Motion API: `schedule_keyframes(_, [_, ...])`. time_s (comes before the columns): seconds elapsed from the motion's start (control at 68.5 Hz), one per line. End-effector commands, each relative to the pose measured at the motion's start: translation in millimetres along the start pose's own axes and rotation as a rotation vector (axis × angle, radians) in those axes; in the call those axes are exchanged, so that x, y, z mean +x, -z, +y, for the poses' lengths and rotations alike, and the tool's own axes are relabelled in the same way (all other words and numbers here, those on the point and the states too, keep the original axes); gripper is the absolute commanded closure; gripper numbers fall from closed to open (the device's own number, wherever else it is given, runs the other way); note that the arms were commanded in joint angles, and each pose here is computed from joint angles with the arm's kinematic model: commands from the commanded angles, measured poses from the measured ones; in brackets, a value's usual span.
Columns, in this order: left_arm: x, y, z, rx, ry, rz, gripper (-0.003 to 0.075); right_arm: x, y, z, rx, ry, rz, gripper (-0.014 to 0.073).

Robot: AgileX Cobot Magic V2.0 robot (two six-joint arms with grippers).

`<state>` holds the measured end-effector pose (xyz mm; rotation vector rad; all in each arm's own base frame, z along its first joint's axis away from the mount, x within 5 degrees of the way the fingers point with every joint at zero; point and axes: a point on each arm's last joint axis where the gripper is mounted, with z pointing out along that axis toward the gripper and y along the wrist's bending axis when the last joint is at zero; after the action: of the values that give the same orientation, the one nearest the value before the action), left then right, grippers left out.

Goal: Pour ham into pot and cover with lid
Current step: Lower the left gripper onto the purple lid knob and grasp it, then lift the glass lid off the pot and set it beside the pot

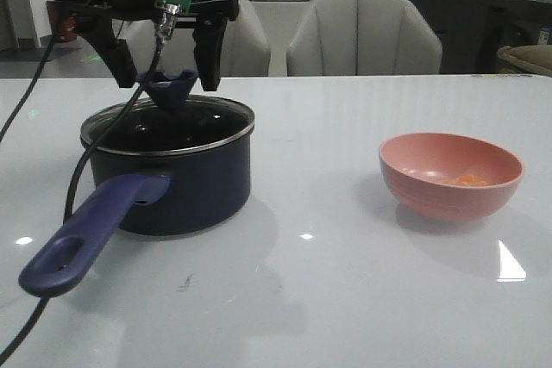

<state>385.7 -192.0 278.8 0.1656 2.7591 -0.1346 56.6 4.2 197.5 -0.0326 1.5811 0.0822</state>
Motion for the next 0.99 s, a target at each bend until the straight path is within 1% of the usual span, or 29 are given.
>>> schedule_keyframes(0.0, [-7, 26, -4, 0.044, 0.018, -0.079, 0.0202, -11, 2, 0, 0.004, 0.009, -0.114, 0.0445])
schedule_keyframes(0.161, [-6, 17, -5, 0.043, 0.022, -0.049, 0.0380, -11, 2, 0, 0.004, 0.009, -0.114, 0.0445])
schedule_keyframes(0.292, [-6, 18, -6, 0.047, 0.023, -0.053, 0.0456, -11, 2, 0, 0.004, 0.009, -0.114, 0.0445])
schedule_keyframes(0.511, [-11, 26, -6, 0.048, 0.020, -0.082, 0.0465, -11, 2, 0, 0.004, 0.009, -0.114, 0.0445])
schedule_keyframes(0.847, [-20, 55, -7, 0.056, 0.017, -0.120, 0.0465, -11, 2, 0, 0.004, 0.009, -0.114, 0.0445])
schedule_keyframes(0.979, [-19, 60, -1, 0.000, -0.004, -0.132, 0.0465, -11, 2, 0, 0.004, 0.009, -0.114, 0.0445])
